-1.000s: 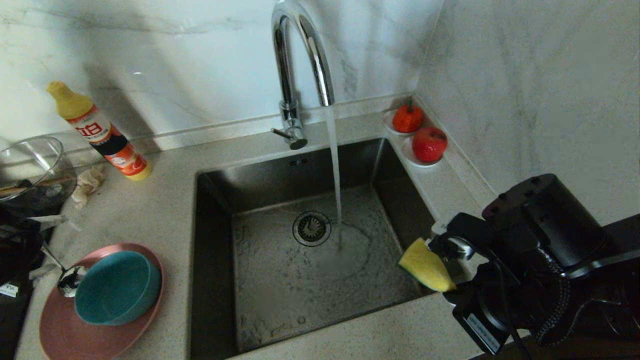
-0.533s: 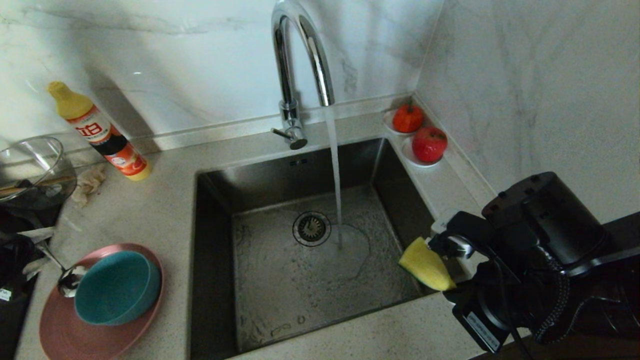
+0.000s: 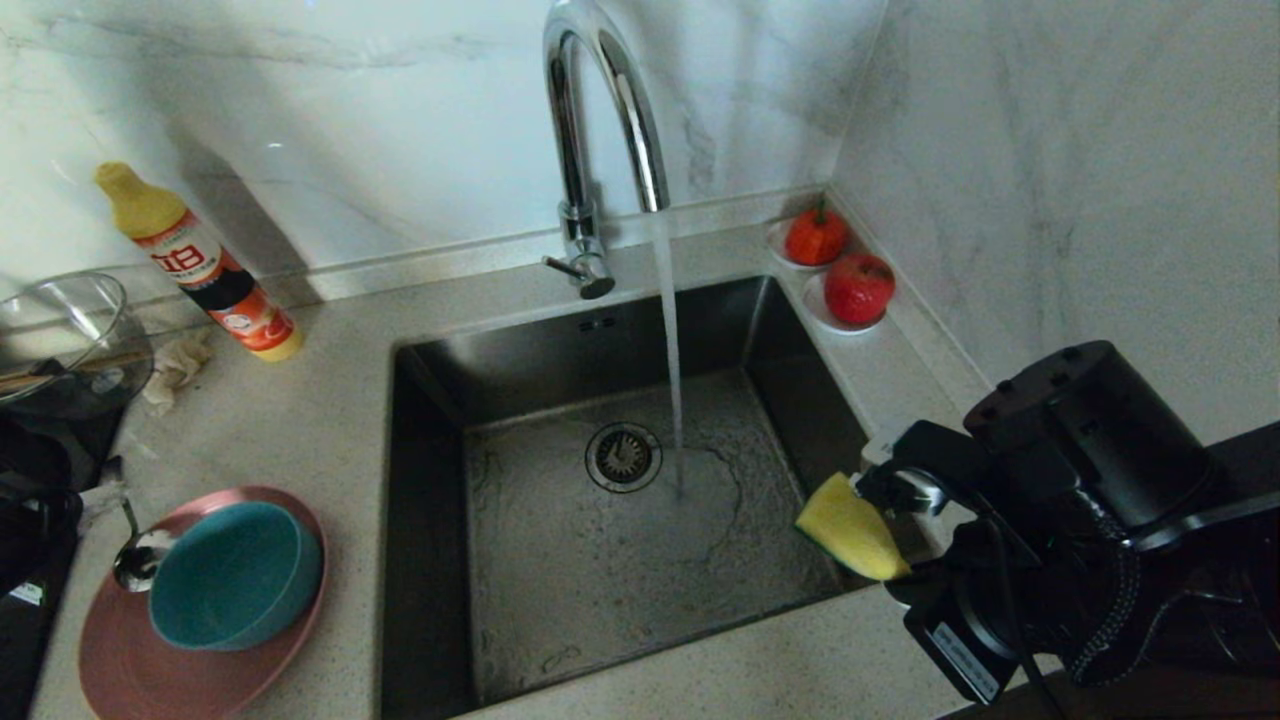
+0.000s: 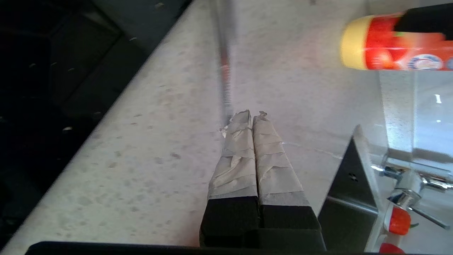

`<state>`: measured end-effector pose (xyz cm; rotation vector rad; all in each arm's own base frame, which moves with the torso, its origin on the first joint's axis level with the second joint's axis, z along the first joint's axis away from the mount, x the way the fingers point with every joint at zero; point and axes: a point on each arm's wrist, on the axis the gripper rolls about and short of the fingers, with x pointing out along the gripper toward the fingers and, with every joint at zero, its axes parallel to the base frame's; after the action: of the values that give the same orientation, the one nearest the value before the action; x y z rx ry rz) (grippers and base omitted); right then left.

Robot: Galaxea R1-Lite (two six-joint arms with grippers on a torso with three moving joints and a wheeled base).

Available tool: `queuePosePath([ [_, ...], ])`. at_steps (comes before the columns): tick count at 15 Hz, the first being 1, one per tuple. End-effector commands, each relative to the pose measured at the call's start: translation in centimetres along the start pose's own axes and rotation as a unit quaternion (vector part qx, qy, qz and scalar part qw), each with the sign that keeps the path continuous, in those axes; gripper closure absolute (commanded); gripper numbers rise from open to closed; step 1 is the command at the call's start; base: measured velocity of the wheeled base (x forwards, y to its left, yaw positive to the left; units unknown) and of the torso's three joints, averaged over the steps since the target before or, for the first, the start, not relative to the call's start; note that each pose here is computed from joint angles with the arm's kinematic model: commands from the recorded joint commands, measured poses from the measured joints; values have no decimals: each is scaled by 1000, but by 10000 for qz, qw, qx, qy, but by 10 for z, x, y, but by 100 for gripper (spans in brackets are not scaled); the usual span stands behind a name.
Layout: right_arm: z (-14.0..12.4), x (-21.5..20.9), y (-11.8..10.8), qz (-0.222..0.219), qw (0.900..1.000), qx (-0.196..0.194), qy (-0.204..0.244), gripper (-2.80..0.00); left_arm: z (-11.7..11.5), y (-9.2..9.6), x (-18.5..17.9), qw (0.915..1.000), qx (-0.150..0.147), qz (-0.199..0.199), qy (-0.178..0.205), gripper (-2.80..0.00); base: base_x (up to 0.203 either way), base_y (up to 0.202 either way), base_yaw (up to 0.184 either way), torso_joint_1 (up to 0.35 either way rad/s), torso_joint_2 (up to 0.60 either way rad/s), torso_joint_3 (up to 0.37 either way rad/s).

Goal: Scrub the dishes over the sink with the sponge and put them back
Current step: Rinse the spoon

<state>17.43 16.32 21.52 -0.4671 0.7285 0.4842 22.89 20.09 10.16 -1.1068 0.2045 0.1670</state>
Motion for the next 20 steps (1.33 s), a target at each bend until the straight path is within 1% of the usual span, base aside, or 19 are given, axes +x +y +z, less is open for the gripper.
queuePosePath([
  [1,-1,0,0,-10,10000,-5,18,0,-1,6,3,9999,-104,52,35,0,0,0,0,0,0,0],
  [3,-1,1,0,-10,10000,-10,32,0,3,-1,0,9999,-154,-24,-56,0,0,0,0,0,0,0],
  [6,-1,1,0,-10,10000,-10,32,0,8,-22,-11,9985,-457,-202,-213,0,0,0,0,0,0,0],
  [7,-1,0,0,-10,10000,-4,14,0,8,-27,-14,9982,-528,-188,-207,0,0,0,0,0,0,0],
  [10,-2,-1,0,-11,10000,-1,2,0,9,-30,-17,9961,-870,127,-8,0,0,0,0,0,0,0],
  [12,-2,0,0,-3,10000,6,3,0,10,-28,-16,9926,-1143,393,156,0,0,0,0,0,0,0],
  [13,-2,1,1,21,10000,4,13,0,13,-26,-18,9904,-1269,517,169,0,0,0,0,0,0,0],
  [15,-2,1,1,48,10000,6,9,0,17,-28,-21,9890,-1350,583,163,0,0,0,0,0,0,0],
  [18,-2,1,1,48,10000,8,1,0,18,-37,-27,9899,-1300,553,141,0,0,0,0,0,0,0],
  [19,-1,1,1,48,10000,8,0,0,18,-41,-28,9910,-1231,518,126,-272,0,0,0,0,0,0],
  [20,-1,1,1,48,10000,8,2,0,18,-41,-29,9912,-1216,510,129,-280,0,0,0,0,0,0],
])
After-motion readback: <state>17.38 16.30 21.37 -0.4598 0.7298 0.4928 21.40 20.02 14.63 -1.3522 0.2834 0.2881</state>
